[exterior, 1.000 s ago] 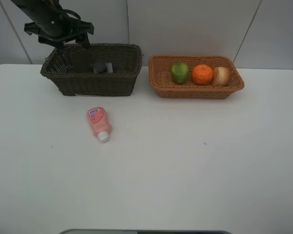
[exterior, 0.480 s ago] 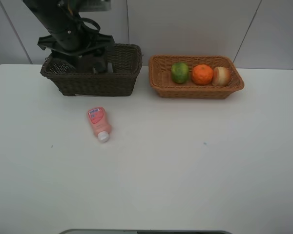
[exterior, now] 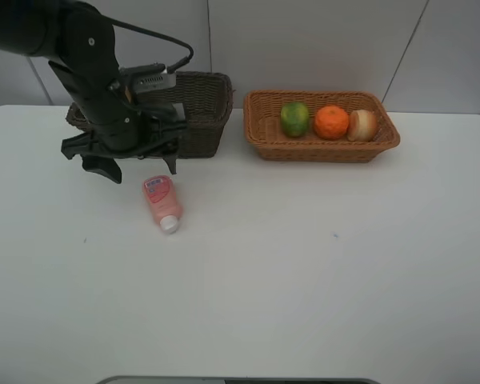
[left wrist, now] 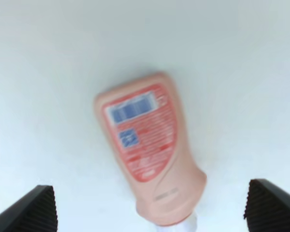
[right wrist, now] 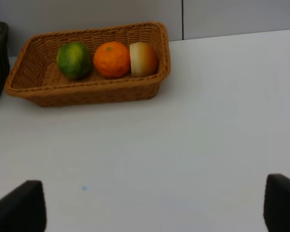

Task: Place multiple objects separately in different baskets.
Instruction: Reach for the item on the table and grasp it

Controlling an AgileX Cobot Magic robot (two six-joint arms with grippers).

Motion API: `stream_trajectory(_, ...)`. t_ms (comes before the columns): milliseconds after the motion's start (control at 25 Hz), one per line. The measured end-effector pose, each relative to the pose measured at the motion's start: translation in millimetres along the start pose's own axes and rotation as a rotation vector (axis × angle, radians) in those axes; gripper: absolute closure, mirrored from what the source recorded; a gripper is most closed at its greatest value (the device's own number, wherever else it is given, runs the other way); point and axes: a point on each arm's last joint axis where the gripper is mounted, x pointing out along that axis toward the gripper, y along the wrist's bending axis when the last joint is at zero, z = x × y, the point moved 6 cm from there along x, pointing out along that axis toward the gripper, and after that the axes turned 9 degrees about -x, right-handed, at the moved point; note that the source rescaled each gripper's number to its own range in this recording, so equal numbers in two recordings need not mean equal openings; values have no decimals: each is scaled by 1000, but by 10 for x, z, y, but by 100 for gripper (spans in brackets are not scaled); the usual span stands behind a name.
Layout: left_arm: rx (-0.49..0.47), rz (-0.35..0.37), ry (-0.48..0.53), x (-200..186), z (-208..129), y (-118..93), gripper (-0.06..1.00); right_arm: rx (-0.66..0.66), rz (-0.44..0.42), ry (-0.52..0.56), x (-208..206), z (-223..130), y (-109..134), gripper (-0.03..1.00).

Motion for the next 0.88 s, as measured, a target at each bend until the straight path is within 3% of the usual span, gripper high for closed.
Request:
stream_trajectory(280, -136, 5, 5, 149, -22, 10, -6, 0, 0, 0, 0, 0, 0, -3)
stream_trajectory(440, -157, 37, 31, 306, -72, 49, -6, 0, 0, 0, 0, 0, 0, -3)
stream_trajectory(680, -169, 13, 18, 409, -56, 15, -6, 0, 0, 0, 0, 0, 0, -3)
stream_trajectory(880, -185, 40, 39, 564, -100, 47, -6, 0, 0, 0, 0, 0, 0, -3)
